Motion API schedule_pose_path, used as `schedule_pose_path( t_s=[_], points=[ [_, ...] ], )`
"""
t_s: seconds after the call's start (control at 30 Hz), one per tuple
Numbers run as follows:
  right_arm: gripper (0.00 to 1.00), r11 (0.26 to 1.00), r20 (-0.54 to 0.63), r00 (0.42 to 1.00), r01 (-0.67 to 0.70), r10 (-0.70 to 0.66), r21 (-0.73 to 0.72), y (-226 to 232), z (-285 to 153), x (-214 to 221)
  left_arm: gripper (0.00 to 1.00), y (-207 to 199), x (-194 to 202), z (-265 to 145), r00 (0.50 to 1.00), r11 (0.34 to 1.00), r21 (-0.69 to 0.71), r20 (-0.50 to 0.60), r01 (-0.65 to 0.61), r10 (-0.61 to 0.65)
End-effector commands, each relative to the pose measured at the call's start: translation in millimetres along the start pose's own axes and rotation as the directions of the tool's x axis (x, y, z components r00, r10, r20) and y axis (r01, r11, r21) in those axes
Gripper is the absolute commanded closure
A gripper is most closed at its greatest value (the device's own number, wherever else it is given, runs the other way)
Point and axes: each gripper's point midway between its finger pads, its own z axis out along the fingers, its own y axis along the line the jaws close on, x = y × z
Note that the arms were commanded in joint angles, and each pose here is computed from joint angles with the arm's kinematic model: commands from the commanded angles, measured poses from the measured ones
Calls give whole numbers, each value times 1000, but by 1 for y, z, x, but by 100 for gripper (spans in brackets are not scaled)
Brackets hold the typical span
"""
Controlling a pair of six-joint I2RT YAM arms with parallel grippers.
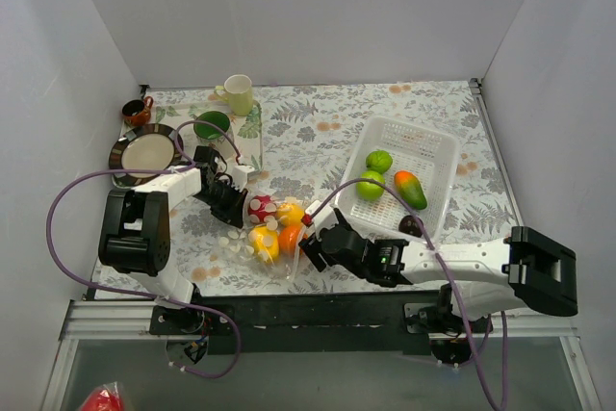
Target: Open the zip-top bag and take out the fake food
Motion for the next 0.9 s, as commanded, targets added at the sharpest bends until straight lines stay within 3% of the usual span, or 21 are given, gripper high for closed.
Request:
schedule_pose_path(
  t_s=[0.0, 0.1, 0.43, 0.7, 0.73, 0.83, 0.87],
  points=[
    [17, 997, 74, 997, 5, 0, -76, 28, 22, -26, 100, 9, 1, 3, 999, 998, -49, -1, -34, 33],
    [2, 996, 43, 998, 38, -34, -84, 37, 36, -23, 100, 7, 1, 2, 999, 998, -45, -2, -39, 39],
    [2, 976, 16, 999, 52, -50, -210, 65, 62, -31, 100, 8, 0, 0, 999, 998, -46, -1, -50, 50],
    [2, 973, -40, 999, 19, -29, -230, 64, 80, -14, 100, 8, -4, -3, 998, 997, -51, 4, -57, 57],
    [3, 971, -42, 999, 15, -25, -237, 64, 78, -12, 100, 8, -3, -2, 998, 997, -51, 1, -57, 57],
    [22, 971, -32, 999, 2, -10, -237, 61, 71, -13, 100, 9, -2, -1, 998, 997, -52, -5, -58, 58],
    [36, 971, -11, 1000, -2, -1, -238, 59, 66, -21, 100, 10, -1, -1, 998, 997, -54, -6, -59, 59]
  ],
)
